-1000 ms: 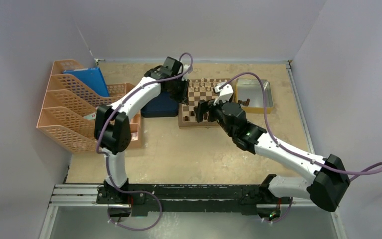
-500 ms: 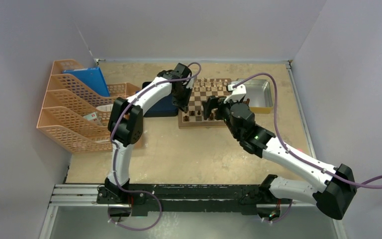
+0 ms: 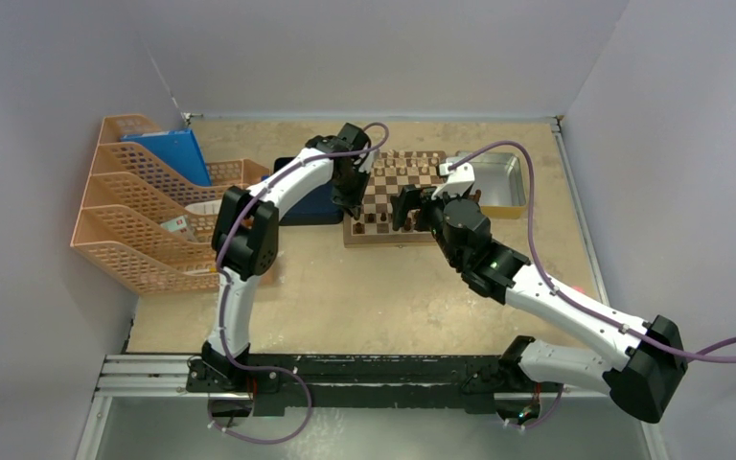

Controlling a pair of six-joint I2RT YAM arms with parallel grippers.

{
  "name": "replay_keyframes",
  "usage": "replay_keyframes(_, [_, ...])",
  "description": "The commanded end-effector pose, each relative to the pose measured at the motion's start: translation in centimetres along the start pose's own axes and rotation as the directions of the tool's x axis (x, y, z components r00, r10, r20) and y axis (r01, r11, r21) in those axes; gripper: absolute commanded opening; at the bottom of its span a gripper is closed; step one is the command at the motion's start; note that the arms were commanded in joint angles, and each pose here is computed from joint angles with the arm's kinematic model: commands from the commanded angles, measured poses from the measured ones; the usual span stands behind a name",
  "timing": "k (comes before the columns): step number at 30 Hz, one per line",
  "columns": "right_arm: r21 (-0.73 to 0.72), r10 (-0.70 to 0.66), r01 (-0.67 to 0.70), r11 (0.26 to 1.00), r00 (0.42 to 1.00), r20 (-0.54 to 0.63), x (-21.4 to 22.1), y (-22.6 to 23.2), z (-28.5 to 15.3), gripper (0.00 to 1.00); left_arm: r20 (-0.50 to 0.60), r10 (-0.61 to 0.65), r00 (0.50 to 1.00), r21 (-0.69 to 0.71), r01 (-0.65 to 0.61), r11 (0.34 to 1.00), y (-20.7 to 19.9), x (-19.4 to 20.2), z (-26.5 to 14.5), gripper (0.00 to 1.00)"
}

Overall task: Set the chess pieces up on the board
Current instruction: Place the chess piece on the chessboard.

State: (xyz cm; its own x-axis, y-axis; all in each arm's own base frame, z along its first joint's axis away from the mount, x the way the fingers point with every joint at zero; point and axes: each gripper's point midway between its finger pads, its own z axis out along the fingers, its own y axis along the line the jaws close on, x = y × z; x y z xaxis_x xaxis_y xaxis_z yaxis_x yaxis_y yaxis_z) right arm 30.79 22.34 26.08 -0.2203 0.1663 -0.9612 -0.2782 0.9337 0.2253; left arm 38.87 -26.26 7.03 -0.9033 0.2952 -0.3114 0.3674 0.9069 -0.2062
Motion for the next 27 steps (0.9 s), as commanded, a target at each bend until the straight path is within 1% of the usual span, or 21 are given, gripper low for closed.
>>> replay_keyframes(1, [0.018, 0.025, -0.026, 1.0, 0.999, 0.043, -1.22, -0.37, -0.22, 0.99, 0.038, 0.037, 0.999, 0.006, -0.037, 0.999, -0.76, -1.31, -0.7, 0.02])
replay_keyframes(14, [0.014, 0.018, -0.019, 1.0, 0.999, 0.039, -1.2, -0.36, -0.3, 0.99, 0.025, 0.036, 0.999, 0.007, -0.036, 0.999, -0.8, -1.12, -0.23, 0.08])
replay_keyframes(27, [0.014, 0.014, -0.015, 1.0, 0.999, 0.037, -1.06, -0.44, -0.38, 0.99, 0.018, 0.034, 0.999, 0.005, -0.034, 0.999, -0.79, -1.1, -0.02, 0.16])
